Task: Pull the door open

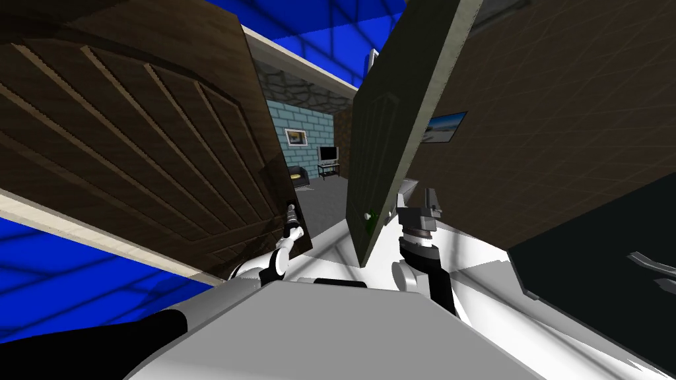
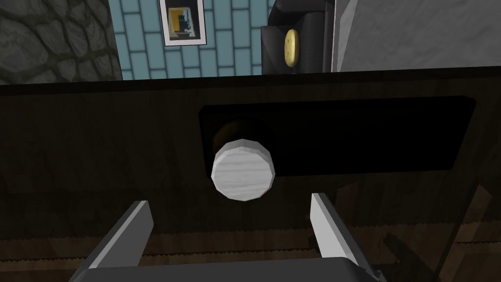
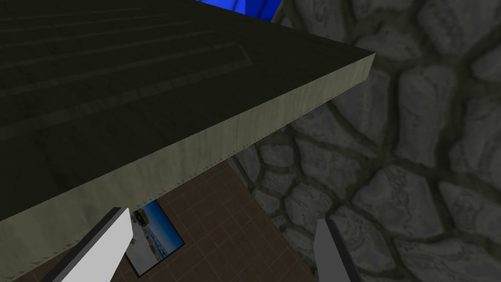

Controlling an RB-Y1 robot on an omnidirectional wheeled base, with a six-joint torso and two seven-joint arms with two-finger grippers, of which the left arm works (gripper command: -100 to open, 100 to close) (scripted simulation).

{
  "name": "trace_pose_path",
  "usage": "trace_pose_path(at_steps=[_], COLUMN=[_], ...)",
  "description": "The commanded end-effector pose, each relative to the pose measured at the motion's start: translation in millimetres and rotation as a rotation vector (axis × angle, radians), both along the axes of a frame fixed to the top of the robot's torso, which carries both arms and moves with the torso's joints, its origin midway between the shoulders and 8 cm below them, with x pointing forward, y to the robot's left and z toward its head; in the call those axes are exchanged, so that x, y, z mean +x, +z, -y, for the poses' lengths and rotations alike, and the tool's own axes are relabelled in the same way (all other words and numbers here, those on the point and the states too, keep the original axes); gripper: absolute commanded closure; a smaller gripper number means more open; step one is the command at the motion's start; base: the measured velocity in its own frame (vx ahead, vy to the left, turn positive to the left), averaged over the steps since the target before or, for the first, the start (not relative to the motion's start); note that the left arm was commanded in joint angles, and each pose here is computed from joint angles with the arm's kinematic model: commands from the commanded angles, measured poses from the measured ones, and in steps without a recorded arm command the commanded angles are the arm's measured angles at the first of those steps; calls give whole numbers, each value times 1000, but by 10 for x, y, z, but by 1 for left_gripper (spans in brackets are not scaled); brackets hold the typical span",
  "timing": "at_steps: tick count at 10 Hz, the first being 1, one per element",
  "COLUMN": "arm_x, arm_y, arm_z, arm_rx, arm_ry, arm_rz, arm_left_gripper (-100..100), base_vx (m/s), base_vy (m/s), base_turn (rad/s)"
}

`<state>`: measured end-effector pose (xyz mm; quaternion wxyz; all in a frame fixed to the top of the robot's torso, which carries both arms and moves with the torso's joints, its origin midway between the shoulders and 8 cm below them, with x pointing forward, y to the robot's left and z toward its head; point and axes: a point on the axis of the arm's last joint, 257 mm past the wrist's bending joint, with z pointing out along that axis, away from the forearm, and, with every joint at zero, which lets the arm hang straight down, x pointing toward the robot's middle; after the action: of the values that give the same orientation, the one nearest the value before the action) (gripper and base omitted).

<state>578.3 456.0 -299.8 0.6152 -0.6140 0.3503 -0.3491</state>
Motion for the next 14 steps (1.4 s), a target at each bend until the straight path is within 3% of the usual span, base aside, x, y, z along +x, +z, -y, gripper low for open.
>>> trace_pose_path(at_steps=[1, 2, 3, 4, 5, 10, 14], arm_x=[-96, -96, -188, -153, -153, -153, -70], arm_y=[25, 25, 34, 40, 40, 40, 34], arm_z=[-257, -257, -472, -390, -390, -390, -252], arm_rx=[0, 0, 1, 4, 4, 4, 2], arm_ry=[21, 21, 39, 31, 31, 31, -23], arm_rz=[7, 7, 10, 9, 9, 9, 6], arm_left_gripper=[-100, -100, -100, -100, 100, 100, 100], base_vx=[193, 149, 173, 88, -14, -17, -197], base_vy=[76, 59, 59, 35, -3, -7, 24], base_turn=[-131, -42, -116, -26, 25, 0, -95])
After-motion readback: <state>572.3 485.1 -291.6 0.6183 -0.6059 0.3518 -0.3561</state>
